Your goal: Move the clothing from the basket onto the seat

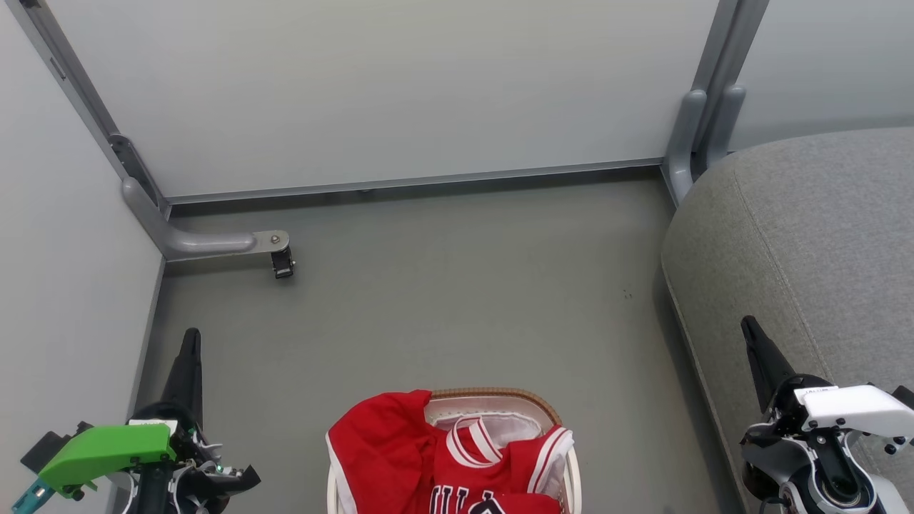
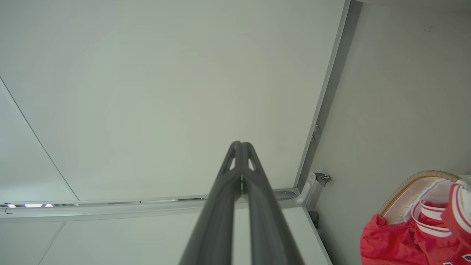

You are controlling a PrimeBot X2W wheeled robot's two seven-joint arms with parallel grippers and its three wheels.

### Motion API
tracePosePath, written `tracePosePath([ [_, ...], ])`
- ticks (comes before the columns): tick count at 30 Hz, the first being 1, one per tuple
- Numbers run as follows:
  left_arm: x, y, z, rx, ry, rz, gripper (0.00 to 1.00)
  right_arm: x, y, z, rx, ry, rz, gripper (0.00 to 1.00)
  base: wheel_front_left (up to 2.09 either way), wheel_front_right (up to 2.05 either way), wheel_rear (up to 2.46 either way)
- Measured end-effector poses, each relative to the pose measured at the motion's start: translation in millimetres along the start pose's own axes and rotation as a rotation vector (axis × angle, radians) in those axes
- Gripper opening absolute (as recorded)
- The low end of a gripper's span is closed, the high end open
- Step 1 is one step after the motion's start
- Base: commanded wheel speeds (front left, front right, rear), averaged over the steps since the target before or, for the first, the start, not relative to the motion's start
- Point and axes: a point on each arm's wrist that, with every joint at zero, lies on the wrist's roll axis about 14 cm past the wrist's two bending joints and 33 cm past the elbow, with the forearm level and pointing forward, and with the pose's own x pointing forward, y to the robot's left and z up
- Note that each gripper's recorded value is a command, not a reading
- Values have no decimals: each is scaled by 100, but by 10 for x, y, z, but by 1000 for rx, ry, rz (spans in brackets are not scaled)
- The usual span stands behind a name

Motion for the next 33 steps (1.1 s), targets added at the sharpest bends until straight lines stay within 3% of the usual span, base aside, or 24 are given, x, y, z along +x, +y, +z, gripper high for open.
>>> tracePosePath([
  [16, 0, 0, 0, 0, 0, 0, 0, 0, 0, 0, 0, 0, 0, 0, 0, 0, 0],
  [17, -7, 25, -1, -1, -1, 8, 100, -4, -22, -4, 2, 0, -7, 100, 0, 0, 0],
  [25, -96, 277, -21, 12, -8, 85, 100, -72, -218, -40, -8, -2, -66, 100, 0, 0, 0],
  [33, -91, 316, 26, 193, -12, 107, 100, -29, -226, -59, -146, 9, -76, 100, 0, 0, 0],
])
